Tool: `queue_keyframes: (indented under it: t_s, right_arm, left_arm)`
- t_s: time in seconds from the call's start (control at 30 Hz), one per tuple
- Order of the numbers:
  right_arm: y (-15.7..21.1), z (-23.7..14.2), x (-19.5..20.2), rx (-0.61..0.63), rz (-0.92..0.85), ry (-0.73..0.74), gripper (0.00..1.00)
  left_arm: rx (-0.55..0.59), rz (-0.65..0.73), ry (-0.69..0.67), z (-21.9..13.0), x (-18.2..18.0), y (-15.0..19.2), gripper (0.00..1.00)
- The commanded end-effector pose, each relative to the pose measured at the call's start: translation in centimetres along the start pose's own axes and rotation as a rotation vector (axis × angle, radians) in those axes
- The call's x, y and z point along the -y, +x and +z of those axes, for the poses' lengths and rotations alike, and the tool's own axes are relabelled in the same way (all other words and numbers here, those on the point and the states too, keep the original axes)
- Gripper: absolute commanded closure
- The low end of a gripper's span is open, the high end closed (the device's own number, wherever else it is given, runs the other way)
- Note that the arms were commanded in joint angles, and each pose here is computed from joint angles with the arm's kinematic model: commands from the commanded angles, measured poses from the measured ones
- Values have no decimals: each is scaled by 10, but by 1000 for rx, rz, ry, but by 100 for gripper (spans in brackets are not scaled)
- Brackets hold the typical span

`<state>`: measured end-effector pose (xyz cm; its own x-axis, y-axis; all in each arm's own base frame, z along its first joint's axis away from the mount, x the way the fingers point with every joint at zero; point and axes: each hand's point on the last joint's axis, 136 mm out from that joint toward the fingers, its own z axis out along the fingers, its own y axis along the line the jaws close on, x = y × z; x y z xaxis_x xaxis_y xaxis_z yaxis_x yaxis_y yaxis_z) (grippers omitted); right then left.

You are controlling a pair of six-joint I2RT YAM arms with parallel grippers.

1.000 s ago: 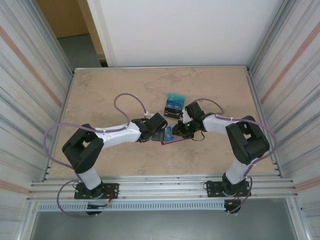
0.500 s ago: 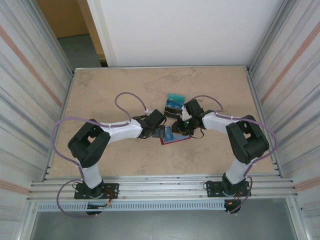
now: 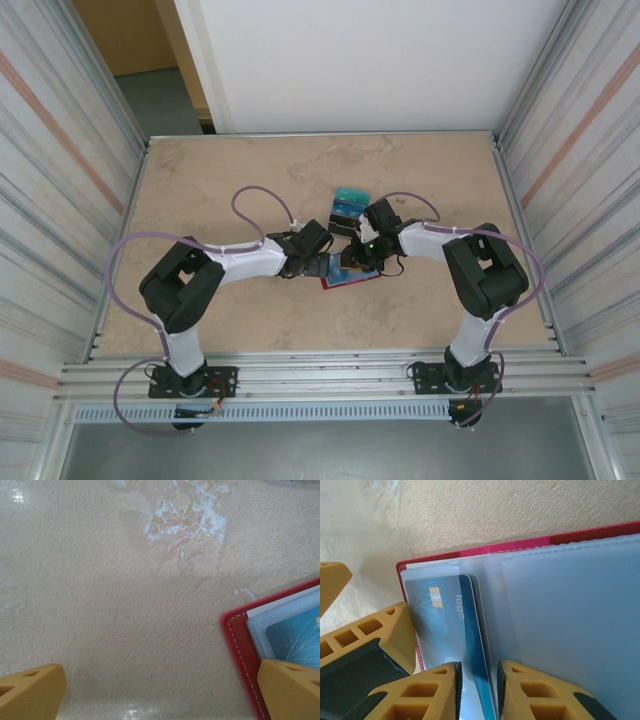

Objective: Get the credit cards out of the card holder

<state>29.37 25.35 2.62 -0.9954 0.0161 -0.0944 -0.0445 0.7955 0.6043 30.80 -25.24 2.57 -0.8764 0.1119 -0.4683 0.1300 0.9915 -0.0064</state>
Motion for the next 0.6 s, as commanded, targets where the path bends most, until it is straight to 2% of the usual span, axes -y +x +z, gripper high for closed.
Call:
queue_keyframes:
  t_s: [0.0,0.57]
  right_arm:
    - [0,4,0,-16,-20,8,73]
    - [-2,0,-25,-21,29,-224,82]
  left_arm:
    - [-38,10,-27,5,-7,11,1]
    - [-51,23,-44,6,-9,13,1]
